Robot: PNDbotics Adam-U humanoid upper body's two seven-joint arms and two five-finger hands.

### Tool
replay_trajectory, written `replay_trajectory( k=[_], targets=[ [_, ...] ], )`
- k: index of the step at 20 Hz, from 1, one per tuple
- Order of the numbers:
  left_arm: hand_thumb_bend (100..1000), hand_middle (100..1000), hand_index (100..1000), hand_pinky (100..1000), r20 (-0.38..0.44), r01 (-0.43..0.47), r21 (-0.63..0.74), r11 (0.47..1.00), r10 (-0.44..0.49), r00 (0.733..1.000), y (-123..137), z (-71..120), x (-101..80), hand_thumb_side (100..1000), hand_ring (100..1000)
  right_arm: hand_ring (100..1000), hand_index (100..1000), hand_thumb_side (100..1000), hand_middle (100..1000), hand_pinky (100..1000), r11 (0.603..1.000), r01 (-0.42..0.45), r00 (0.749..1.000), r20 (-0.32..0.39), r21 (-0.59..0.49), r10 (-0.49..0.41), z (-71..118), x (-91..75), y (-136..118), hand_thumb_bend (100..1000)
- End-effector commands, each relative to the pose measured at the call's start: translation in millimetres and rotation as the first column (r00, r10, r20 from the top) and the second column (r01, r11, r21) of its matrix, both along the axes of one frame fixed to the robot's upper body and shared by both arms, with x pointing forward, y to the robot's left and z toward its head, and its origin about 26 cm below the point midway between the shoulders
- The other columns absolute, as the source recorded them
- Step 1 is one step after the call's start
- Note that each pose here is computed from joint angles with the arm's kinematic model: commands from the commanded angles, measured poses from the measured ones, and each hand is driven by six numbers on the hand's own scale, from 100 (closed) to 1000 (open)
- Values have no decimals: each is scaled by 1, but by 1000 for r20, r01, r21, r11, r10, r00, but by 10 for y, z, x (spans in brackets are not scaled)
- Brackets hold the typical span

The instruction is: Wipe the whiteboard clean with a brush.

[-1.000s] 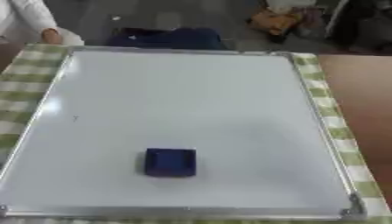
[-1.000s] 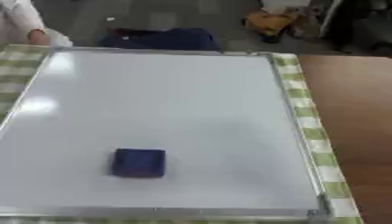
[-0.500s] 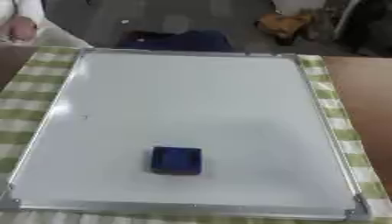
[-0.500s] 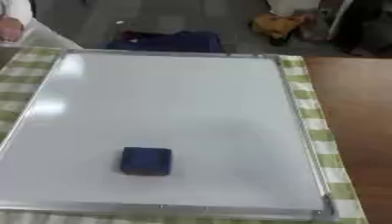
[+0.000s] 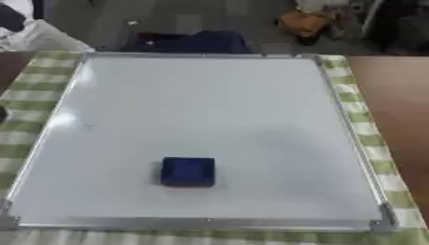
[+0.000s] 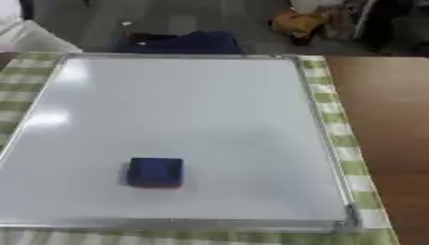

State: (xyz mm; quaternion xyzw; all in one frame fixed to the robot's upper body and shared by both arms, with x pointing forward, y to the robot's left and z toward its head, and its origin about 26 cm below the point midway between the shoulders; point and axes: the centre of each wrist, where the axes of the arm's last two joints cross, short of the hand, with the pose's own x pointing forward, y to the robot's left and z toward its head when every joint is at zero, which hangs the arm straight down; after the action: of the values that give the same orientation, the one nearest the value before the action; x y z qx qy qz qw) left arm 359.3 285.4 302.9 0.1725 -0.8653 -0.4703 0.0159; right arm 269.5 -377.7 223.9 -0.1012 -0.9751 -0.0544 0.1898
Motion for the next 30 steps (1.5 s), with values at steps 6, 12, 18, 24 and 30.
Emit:
replay_trajectory(
  k=[6, 12, 18, 24, 30],
  targets=[
    [522, 623, 100, 755, 63, -45, 246, 968, 31, 998, -89, 142, 169, 748, 718, 609, 599, 1000, 548, 671, 999, -3, 1000, 8, -33, 3, 111, -26, -10, 100],
    [580, 661, 100, 796, 145, -58, 426, 903, -5, 989, -398, 243, 298, 764, 760, 607, 591, 1000, 546, 671, 999, -9, 1000, 8, -46, 10, 123, -18, 1, 100],
    [579, 666, 100, 784, 179, -21, 460, 888, -70, 981, -756, 233, 406, 737, 760, 606, 591, 1000, 543, 672, 998, -13, 1000, 13, -57, 14, 135, -12, 9, 100],
    [747, 750, 100, 868, 140, -14, 590, 807, -86, 986, -990, 110, 564, 694, 831, 603, 588, 1000, 540, 672, 998, -16, 1000, 8, -60, 17, 136, -6, 19, 100],
    [659, 757, 151, 910, 112, -2, 701, 714, -107, 988, -1308, 42, 596, 645, 862, 602, 585, 1000, 537, 672, 998, -20, 1000, 2, -61, 20, 135, 0, 29, 100]
  ],
)
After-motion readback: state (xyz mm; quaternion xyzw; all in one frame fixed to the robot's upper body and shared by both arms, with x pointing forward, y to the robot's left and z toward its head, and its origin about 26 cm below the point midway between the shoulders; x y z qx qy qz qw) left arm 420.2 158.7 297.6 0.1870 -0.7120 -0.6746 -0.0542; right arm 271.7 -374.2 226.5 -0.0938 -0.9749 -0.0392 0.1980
